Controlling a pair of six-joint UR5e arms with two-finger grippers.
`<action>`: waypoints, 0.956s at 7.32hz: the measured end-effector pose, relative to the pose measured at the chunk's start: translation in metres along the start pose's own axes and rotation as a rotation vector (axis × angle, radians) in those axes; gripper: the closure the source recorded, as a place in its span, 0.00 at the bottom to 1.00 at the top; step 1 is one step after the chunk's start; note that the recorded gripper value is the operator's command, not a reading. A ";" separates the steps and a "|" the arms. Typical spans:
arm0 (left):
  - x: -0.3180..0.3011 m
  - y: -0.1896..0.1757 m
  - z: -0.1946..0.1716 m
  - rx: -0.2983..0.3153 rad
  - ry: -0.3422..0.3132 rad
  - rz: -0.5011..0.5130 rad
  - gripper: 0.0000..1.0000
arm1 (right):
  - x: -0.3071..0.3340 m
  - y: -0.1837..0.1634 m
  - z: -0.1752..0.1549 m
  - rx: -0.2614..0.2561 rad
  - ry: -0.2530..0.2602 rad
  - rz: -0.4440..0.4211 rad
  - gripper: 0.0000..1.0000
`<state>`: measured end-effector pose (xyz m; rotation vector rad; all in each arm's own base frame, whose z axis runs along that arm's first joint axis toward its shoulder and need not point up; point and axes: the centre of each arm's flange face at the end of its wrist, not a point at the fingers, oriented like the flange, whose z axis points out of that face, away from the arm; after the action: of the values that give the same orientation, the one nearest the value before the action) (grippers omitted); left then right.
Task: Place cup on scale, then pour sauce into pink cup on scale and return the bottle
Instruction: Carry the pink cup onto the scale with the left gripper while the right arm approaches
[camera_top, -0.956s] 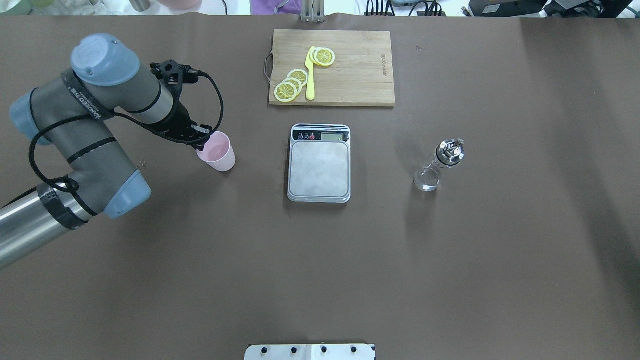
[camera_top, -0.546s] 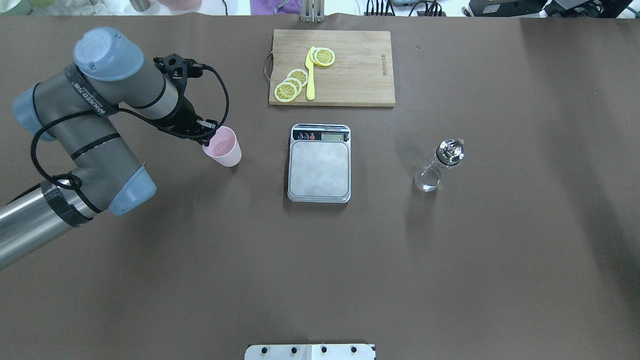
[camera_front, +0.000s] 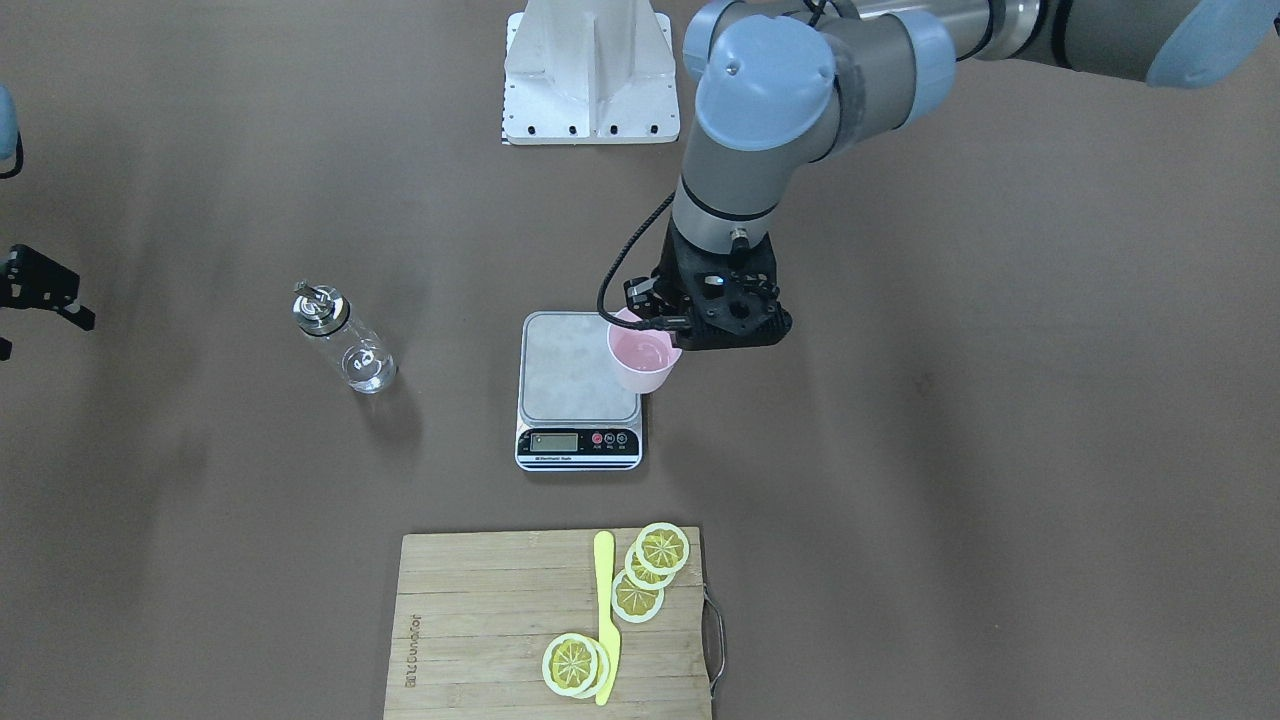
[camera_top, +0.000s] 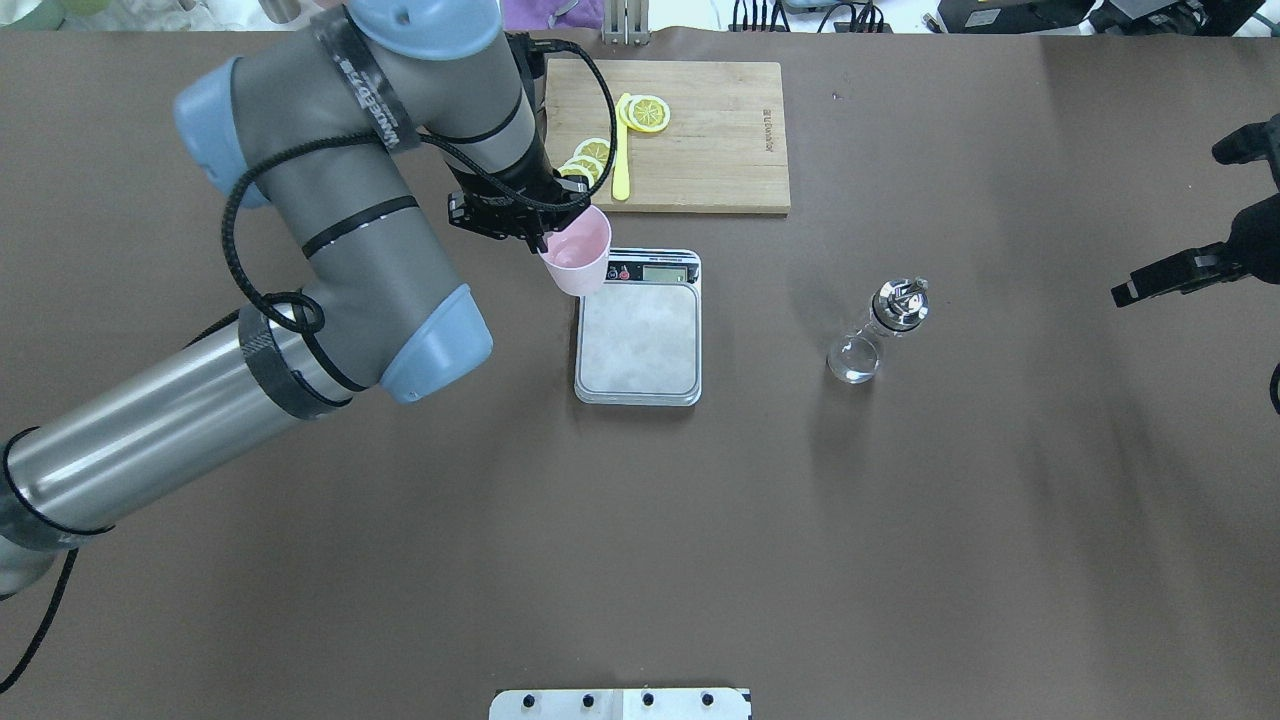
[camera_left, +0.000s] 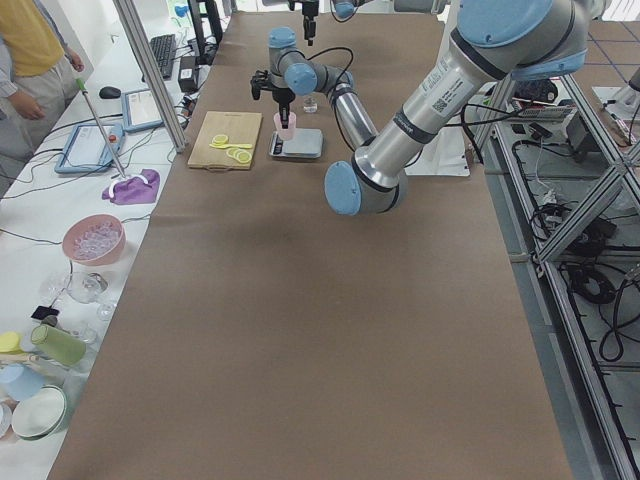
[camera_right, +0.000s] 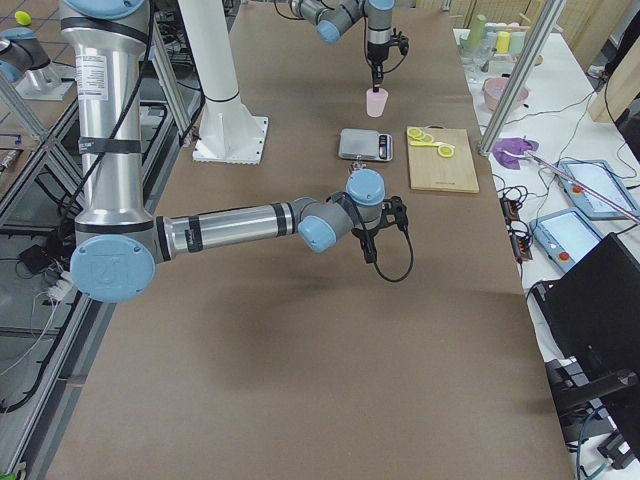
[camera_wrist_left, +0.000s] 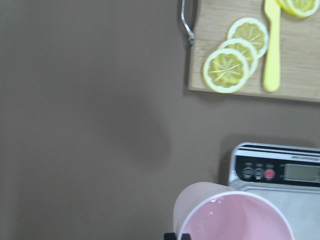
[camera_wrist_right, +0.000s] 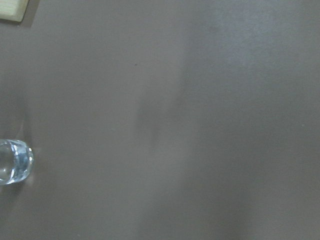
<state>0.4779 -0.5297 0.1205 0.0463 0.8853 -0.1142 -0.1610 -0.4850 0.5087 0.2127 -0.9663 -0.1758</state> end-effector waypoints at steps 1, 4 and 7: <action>0.013 0.012 0.014 0.000 0.005 0.015 1.00 | -0.023 0.000 0.009 -0.004 -0.009 0.004 0.00; 0.031 0.020 0.056 0.011 0.046 0.032 1.00 | -0.063 -0.006 0.025 -0.010 -0.024 0.019 0.00; 0.032 0.021 0.062 0.034 0.042 0.037 1.00 | -0.071 -0.005 0.029 -0.013 -0.027 0.010 0.00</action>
<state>0.5486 -0.5169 0.1346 0.0973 0.9239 -0.0939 -0.2243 -0.4754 0.4671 0.1941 -0.9924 -0.1764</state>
